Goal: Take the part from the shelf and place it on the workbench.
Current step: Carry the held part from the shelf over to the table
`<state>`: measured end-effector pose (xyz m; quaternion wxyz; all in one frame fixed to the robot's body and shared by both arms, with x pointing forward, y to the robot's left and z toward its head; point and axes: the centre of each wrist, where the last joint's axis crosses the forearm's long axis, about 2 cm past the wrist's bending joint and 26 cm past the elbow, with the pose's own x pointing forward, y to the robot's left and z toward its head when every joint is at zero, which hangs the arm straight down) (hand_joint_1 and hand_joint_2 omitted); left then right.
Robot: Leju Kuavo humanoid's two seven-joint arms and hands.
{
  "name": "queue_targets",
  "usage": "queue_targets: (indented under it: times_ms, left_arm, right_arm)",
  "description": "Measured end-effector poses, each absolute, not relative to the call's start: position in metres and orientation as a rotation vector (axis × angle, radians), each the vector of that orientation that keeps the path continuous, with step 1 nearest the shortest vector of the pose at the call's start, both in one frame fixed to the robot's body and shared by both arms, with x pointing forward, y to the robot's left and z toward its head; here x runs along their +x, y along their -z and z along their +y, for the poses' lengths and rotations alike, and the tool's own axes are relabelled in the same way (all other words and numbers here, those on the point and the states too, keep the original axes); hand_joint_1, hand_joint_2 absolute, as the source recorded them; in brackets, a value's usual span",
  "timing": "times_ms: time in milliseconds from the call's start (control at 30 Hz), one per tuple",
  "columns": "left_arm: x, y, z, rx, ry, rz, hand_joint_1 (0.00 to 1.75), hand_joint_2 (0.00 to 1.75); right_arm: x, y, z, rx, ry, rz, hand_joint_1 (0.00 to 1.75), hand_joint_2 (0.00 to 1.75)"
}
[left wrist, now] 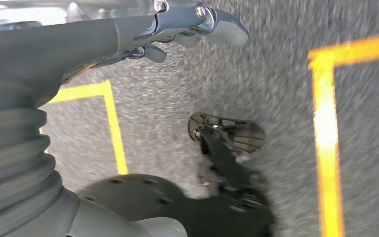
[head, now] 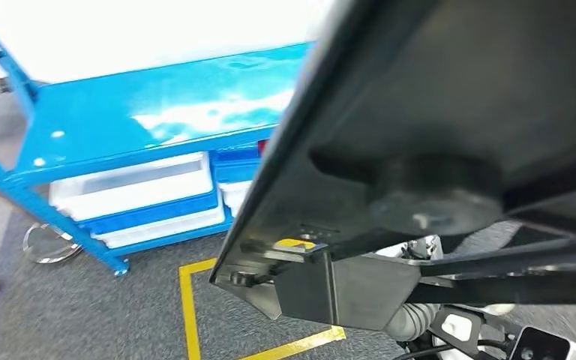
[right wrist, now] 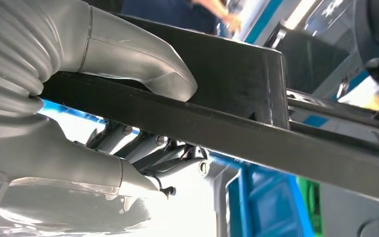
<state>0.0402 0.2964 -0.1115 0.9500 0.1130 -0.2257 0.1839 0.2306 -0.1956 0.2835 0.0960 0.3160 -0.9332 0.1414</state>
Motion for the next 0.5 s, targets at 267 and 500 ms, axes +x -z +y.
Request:
queue_targets:
  times_ms: [267, 500]
  left_arm:
    - [0.038, 0.112, 0.283, 0.196, -0.327, -0.440, 0.00, 1.75]
    - [0.041, 0.111, 0.274, 0.188, -0.326, -0.460, 0.00, 1.75]
  right_arm:
    - [0.226, -0.272, -0.202, 0.884, -0.427, -2.749, 1.75, 1.75]
    - [0.229, -0.272, -0.203, 0.839, -0.447, -2.760, 1.75, 1.75]
